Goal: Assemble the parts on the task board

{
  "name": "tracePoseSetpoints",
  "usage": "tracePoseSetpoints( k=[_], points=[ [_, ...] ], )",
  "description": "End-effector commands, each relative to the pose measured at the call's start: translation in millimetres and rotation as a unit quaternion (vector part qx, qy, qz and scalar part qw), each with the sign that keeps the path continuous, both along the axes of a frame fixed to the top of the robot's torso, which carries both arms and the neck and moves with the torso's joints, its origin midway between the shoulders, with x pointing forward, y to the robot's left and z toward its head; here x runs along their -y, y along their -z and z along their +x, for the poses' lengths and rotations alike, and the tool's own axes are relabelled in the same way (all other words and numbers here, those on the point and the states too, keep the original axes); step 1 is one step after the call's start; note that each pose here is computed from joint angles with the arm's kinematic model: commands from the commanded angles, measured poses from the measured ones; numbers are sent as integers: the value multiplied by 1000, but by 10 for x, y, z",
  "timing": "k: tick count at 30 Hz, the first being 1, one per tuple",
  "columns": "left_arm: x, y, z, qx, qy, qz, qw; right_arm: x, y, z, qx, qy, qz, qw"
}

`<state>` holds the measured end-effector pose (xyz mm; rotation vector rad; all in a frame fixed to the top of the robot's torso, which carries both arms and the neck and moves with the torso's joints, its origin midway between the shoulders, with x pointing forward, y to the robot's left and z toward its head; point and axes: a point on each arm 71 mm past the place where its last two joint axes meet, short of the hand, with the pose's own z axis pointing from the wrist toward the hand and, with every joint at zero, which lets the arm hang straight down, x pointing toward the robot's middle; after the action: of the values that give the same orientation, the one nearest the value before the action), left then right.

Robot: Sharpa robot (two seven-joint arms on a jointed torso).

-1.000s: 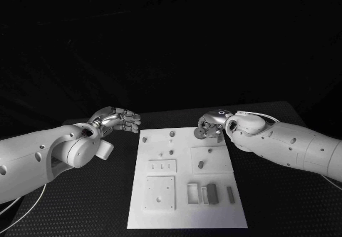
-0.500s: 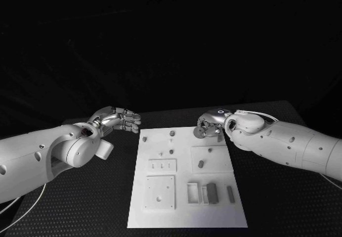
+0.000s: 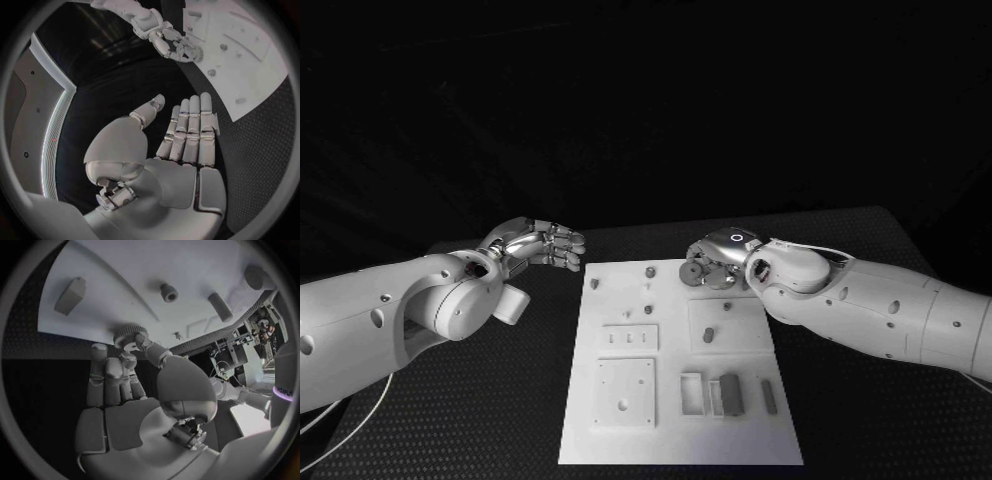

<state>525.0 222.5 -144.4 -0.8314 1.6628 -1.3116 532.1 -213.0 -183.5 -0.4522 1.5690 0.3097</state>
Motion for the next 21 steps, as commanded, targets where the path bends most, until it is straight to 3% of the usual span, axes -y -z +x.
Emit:
tracePoseSetpoints(
  k=[1,8,21],
  points=[
    [20,-12,-7,3,7,-2,1000,-80,-114,-42,55,-1,-12,998],
    [12,-12,-12,3,6,-2,1000,-400,-211,-246,70,-45,-4,997],
    [16,-14,-16,3,7,-3,1000,-751,-138,-334,106,-85,-36,990]
  ],
)
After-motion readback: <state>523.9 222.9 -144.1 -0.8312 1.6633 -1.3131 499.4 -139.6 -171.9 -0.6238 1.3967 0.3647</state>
